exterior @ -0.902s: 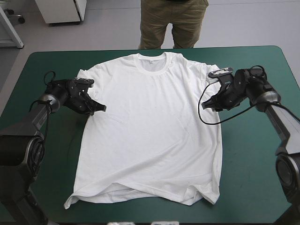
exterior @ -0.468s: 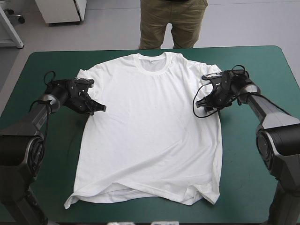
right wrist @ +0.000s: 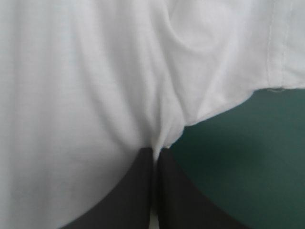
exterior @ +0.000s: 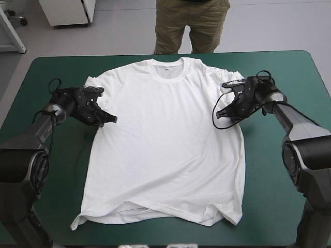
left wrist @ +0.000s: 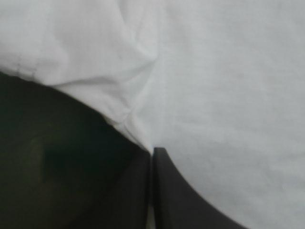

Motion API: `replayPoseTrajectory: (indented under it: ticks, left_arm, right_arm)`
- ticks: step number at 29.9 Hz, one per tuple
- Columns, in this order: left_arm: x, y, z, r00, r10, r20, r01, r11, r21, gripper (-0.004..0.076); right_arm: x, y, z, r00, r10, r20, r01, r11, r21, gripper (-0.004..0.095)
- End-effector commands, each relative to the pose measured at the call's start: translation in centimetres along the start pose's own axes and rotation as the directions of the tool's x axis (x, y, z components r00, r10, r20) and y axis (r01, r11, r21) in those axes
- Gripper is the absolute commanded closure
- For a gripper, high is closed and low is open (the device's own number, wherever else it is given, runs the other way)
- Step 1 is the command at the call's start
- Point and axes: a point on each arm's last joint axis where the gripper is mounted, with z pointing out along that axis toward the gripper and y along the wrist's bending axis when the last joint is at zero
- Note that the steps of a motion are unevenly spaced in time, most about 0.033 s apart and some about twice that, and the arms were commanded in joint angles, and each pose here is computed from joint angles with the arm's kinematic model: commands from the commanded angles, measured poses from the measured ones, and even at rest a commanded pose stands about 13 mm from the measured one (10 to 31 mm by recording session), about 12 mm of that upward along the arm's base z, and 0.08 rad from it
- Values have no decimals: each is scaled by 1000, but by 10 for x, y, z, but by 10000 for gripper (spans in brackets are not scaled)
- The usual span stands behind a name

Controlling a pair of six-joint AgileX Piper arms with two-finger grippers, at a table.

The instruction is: Fold the cloth

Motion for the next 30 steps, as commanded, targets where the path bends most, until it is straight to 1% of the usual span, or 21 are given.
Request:
replayPoseTrajectory:
  ticks: [1, 3, 7, 13, 17, 20, 24, 26, 30]
  left_arm:
    - [-1, -7, 0, 1000, -17, 7, 17, 1000, 22, 733]
    - [-2, -7, -4, 999, -18, 26, 18, 1000, 20, 733]
    - [-10, -7, -26, 992, -17, 122, 17, 1000, 3, 733]
    - [-32, -10, -81, 959, 7, 282, -1, 1000, -21, 733]
    - [-43, -14, -126, 927, 28, 373, -17, 999, -34, 733]
    - [-47, -19, -170, 887, 51, 459, -31, 998, -51, 733]
    - [-44, -27, -235, 808, 83, 583, -45, 996, -79, 733]
    - [-37, -31, -267, 768, 107, 632, -52, 993, -105, 733]
    - [-13, -40, -335, 670, 168, 723, -49, 982, -183, 733]
  right_arm:
    - [-3, 7, -20, 999, 5, 41, -3, 999, -37, 925]
    - [-6, 8, -32, 995, 6, 95, -3, 999, -32, 925]
    - [-11, 9, -67, 975, 3, 222, -1, 1000, -13, 925]
    - [-10, 14, -120, 938, -18, 347, 14, 1000, 13, 925]
    - [-10, 17, -163, 895, -34, 445, 22, 999, 31, 925]
    - [-6, 18, -200, 850, -45, 525, 21, 998, 51, 925]
    - [6, 18, -260, 762, -64, 644, 6, 996, 92, 925]
    - [17, 17, -292, 715, -81, 695, -7, 992, 124, 925]
    - [45, 24, -353, 616, -109, 780, -20, 988, 154, 925]
